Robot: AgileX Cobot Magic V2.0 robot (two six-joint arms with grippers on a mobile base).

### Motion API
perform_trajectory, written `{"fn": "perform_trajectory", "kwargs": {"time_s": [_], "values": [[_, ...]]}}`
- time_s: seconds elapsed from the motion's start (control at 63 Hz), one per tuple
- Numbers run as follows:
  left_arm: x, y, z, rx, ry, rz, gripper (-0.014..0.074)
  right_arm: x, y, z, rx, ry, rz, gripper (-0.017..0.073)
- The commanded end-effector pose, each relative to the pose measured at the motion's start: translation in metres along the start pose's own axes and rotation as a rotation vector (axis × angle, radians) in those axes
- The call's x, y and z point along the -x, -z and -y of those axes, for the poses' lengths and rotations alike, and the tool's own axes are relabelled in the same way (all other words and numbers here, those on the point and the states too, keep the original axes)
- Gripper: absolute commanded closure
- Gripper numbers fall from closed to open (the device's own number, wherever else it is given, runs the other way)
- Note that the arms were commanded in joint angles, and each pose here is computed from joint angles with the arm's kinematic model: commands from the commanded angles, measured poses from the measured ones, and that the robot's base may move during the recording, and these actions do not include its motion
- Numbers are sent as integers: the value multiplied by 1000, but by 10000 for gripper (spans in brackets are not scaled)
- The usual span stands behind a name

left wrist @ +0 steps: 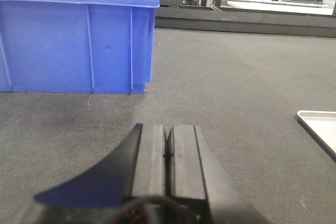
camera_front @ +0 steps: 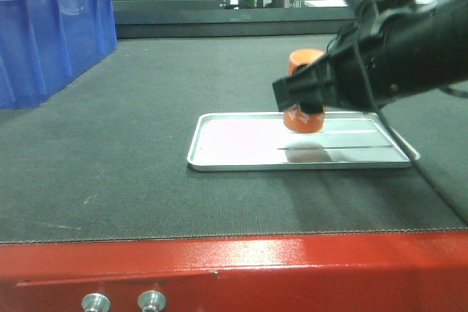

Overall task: Grab orange capacitor from left shelf to right conveyor
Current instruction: 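Lower the cylinder upright onto the silver tray with the right gripper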

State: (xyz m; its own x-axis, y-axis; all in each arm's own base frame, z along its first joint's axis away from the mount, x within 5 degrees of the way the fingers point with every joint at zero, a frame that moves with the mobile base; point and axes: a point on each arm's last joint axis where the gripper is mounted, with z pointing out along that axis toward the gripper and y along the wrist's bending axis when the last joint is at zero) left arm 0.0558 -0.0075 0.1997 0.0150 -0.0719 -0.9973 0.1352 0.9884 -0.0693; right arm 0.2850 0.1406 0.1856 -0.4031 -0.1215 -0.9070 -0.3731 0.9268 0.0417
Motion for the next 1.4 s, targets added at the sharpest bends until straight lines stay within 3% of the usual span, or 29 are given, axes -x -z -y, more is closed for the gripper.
{"fn": "perform_trajectory", "kwargs": {"time_s": [0.0,0.175,0.238,0.429,0.524,1.381], "values": [[10,1,1,-11,13,101,699,25,2,-1,-3,1,159,478],[10,1,1,-11,13,101,699,23,-1,0,-6,2,172,438],[10,1,1,-11,13,101,699,25,0,0,-7,2,192,367],[10,1,1,-11,13,101,699,26,0,0,-8,2,201,29],[10,1,1,-11,13,101,699,26,0,0,-8,2,196,-59],[10,1,1,-11,13,101,699,39,26,-3,21,-6,109,-66]]}}
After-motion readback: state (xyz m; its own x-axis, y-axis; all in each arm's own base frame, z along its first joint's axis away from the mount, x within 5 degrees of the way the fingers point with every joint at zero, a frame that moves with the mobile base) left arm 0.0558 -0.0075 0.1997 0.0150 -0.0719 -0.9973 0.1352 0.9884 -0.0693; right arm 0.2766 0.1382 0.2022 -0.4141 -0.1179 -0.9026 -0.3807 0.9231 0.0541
